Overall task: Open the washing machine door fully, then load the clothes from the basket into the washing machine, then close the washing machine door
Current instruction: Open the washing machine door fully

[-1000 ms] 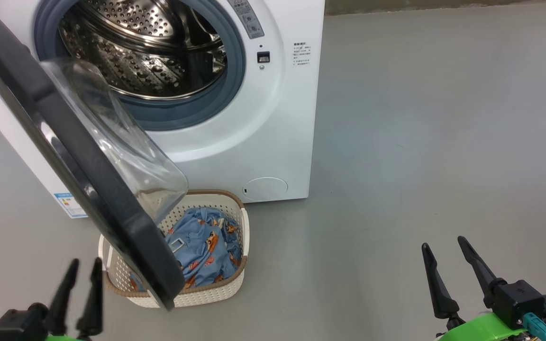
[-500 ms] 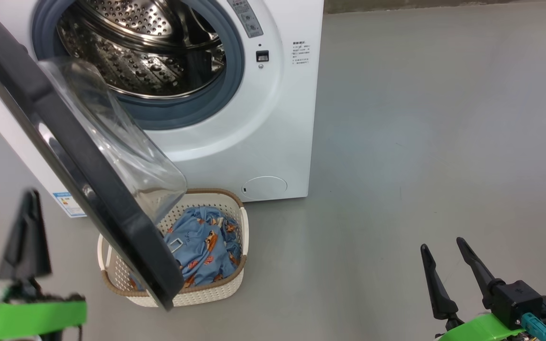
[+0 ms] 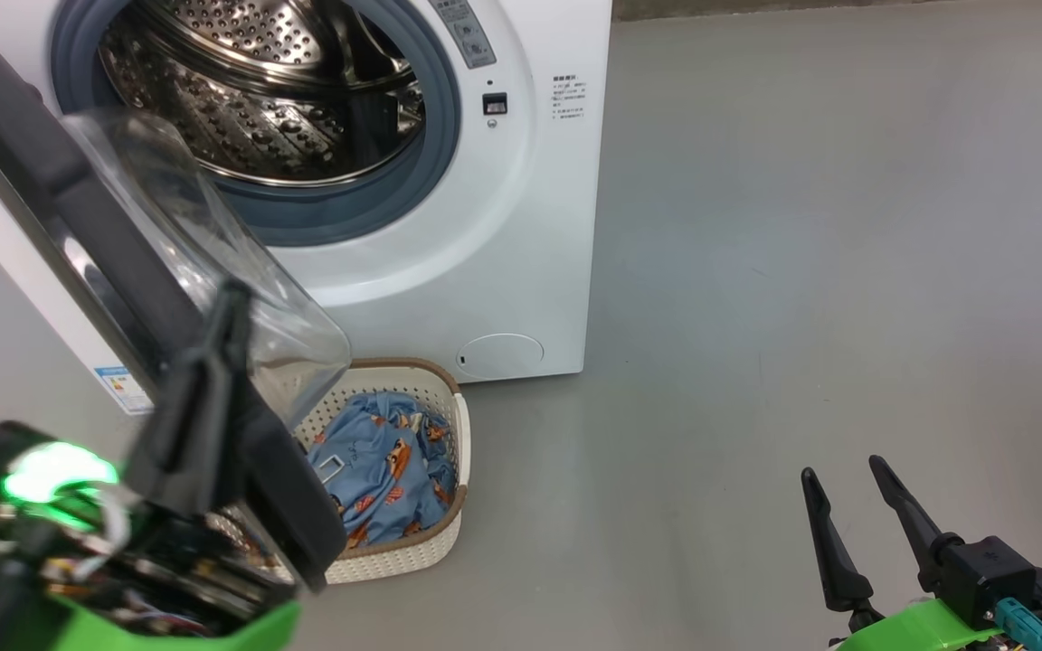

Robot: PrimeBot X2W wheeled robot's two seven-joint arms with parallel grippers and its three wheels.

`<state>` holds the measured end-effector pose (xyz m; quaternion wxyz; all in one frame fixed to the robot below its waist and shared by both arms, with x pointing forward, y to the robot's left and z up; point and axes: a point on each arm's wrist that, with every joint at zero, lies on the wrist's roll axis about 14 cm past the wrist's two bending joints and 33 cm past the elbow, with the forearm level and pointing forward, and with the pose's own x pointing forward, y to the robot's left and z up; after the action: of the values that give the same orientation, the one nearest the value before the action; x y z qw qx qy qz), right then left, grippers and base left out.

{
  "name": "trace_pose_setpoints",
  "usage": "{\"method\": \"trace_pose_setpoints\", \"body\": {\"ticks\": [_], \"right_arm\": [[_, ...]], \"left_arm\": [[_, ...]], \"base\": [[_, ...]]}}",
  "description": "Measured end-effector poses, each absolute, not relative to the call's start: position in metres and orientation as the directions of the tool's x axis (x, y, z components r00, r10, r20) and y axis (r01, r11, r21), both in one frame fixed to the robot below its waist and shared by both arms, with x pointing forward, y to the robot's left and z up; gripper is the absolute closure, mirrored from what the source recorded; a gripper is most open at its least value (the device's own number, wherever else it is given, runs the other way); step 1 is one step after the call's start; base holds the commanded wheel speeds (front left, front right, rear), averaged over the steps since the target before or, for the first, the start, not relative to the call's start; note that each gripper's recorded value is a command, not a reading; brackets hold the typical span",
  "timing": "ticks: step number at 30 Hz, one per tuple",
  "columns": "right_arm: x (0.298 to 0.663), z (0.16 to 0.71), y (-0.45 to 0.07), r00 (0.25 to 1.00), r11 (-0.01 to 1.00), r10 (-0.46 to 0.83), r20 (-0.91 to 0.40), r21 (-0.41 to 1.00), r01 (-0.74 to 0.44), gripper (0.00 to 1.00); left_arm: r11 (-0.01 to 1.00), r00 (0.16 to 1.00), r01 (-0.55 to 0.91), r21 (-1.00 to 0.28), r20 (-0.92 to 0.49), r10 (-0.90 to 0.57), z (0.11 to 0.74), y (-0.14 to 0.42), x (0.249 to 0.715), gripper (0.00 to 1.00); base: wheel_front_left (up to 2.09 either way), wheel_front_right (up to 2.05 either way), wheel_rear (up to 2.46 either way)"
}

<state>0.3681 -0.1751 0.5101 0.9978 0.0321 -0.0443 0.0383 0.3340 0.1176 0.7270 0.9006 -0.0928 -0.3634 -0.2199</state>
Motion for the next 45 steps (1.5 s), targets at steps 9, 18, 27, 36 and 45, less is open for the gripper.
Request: {"method": "trace_pose_setpoints", "body": {"ticks": [9, 18, 27, 36, 45], "right_arm": [[0.368, 0.505, -0.176, 0.995, 0.995, 0.07, 0.076, 0.065, -0.075, 0.0], [0.37, 0.501, -0.169, 0.994, 0.993, 0.09, 0.063, 0.071, -0.095, 0.0], [0.371, 0.496, -0.168, 0.994, 0.992, 0.094, 0.05, 0.075, -0.098, 0.0], [0.371, 0.49, -0.172, 0.997, 0.993, 0.077, 0.03, 0.086, -0.08, 0.0], [0.372, 0.491, -0.177, 0.997, 0.993, 0.062, 0.036, 0.101, -0.066, 0.0]], "left_arm": [[0.785, 0.649, 0.618, -0.047, 0.594, -0.475, 0.687, 0.061, 0.328, 1.0], [0.744, 0.712, 0.656, -0.127, 0.431, -0.555, 0.626, 0.037, 0.326, 1.0], [0.751, 0.757, 0.639, -0.165, 0.31, -0.576, 0.584, 0.034, 0.335, 1.0], [0.782, 0.806, 0.589, -0.204, 0.209, -0.553, 0.549, 0.044, 0.351, 1.0], [0.824, 0.851, 0.523, -0.216, 0.186, -0.491, 0.541, 0.064, 0.369, 1.0]], "base": [[0.0, 0.0, 0.0], [0.0, 0.0, 0.0], [0.0, 0.0, 0.0], [0.0, 0.0, 0.0], [0.0, 0.0, 0.0]]}}
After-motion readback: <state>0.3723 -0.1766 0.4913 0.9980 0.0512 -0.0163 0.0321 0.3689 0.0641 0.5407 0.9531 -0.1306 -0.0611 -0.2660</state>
